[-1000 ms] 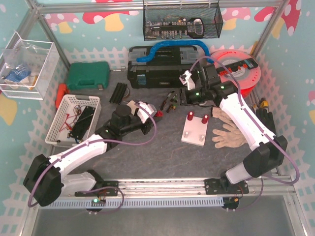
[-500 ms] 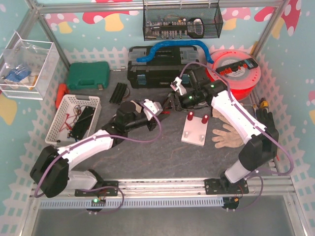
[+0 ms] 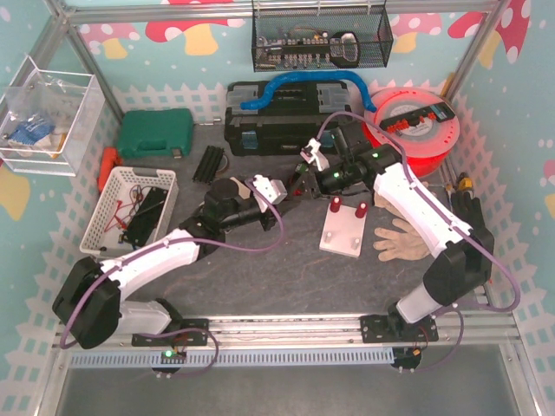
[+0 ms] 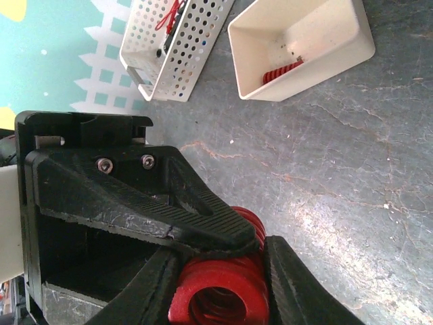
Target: Install the large spring
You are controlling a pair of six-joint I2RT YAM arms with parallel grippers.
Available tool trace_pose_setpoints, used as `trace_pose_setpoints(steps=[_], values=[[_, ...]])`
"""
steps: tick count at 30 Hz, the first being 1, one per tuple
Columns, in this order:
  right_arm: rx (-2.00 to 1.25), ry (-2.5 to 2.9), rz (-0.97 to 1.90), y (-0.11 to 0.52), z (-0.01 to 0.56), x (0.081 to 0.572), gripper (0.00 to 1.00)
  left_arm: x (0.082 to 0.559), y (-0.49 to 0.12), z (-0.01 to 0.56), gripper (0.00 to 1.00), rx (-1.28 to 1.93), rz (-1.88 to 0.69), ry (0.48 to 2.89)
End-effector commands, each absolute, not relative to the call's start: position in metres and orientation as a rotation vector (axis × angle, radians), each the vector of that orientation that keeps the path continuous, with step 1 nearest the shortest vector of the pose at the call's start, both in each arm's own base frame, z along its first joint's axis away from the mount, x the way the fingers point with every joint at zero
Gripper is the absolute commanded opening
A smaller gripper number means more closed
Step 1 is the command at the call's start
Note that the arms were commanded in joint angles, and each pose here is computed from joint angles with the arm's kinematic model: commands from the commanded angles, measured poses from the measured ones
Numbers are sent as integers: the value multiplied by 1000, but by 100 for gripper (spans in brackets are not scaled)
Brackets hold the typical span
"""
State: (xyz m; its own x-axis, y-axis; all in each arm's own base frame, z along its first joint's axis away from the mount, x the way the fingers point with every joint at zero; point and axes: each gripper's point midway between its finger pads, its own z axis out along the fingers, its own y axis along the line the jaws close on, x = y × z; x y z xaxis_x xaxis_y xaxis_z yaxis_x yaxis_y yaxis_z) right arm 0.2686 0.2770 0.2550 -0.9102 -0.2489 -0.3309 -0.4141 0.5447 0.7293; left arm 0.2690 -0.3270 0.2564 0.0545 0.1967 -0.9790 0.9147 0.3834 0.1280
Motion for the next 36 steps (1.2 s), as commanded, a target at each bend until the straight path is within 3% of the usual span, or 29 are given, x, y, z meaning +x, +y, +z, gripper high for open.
trace_pose_setpoints(steps=[1, 5, 9, 15, 16, 17, 28, 36], values=[[-507, 2561, 1277, 274, 266, 267, 0, 266, -325, 282, 23, 1045, -730, 1352], [-393, 2530, 1153, 261, 273, 278, 0, 274, -319, 269, 56, 1002, -701, 1434], [-210, 2526, 901, 227, 266, 288, 0, 277, -309, 264, 70, 932, -690, 1489], [28, 2534, 637, 176, 247, 277, 0, 293, -285, 253, 81, 786, -607, 1602], [50, 2549, 592, 168, 241, 273, 0, 296, -281, 252, 93, 770, -593, 1620], [67, 2565, 550, 160, 234, 269, 0, 299, -278, 250, 99, 755, -579, 1637], [190, 2714, 204, 102, 167, 228, 0, 318, -253, 240, 99, 652, -459, 1730], [231, 2717, 205, 96, 143, 217, 0, 330, -237, 235, 99, 561, -439, 1773]])
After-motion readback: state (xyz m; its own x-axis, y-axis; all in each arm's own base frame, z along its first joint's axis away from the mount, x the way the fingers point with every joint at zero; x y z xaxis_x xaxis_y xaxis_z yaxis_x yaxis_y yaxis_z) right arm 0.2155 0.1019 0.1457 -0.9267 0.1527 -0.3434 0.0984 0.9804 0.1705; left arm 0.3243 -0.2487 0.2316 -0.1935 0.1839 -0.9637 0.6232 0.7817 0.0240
